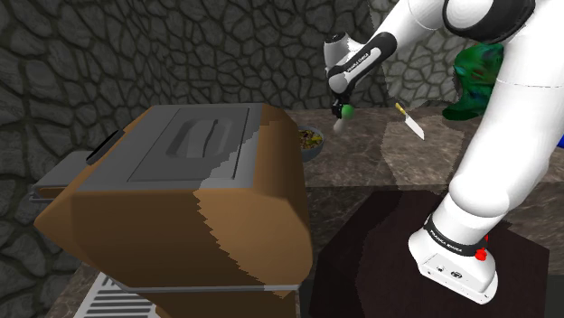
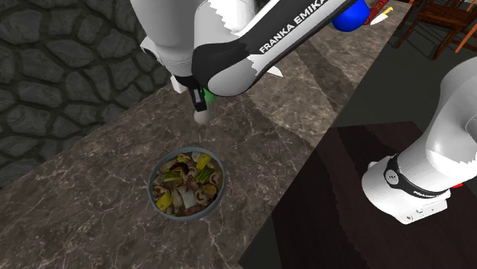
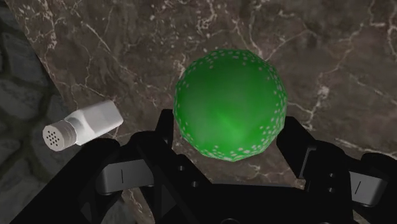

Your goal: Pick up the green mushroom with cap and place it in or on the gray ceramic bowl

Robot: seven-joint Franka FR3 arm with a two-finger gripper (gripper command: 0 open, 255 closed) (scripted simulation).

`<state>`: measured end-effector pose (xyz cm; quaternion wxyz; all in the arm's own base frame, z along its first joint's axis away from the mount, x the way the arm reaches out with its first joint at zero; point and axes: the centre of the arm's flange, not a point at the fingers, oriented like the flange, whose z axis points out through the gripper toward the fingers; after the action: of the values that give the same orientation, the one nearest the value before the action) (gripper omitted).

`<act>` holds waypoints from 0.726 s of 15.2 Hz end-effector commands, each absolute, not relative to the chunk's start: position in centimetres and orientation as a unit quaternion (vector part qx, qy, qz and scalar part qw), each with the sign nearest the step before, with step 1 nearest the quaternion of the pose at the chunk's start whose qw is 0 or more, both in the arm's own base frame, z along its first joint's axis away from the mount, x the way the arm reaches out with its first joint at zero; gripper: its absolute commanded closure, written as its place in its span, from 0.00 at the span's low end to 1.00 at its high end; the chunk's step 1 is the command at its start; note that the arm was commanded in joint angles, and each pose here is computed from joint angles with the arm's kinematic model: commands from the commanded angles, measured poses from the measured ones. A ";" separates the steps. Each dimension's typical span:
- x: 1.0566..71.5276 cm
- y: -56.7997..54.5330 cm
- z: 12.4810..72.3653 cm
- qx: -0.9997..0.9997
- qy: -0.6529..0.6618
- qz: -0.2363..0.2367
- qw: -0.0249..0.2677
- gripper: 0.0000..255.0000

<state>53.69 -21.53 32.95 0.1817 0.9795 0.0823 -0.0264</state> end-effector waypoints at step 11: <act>53.7 -21.5 39.3 0.980 0.082 -0.026 0.182 1.00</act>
<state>53.69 -21.52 38.75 0.1818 0.9795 0.0823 -0.0264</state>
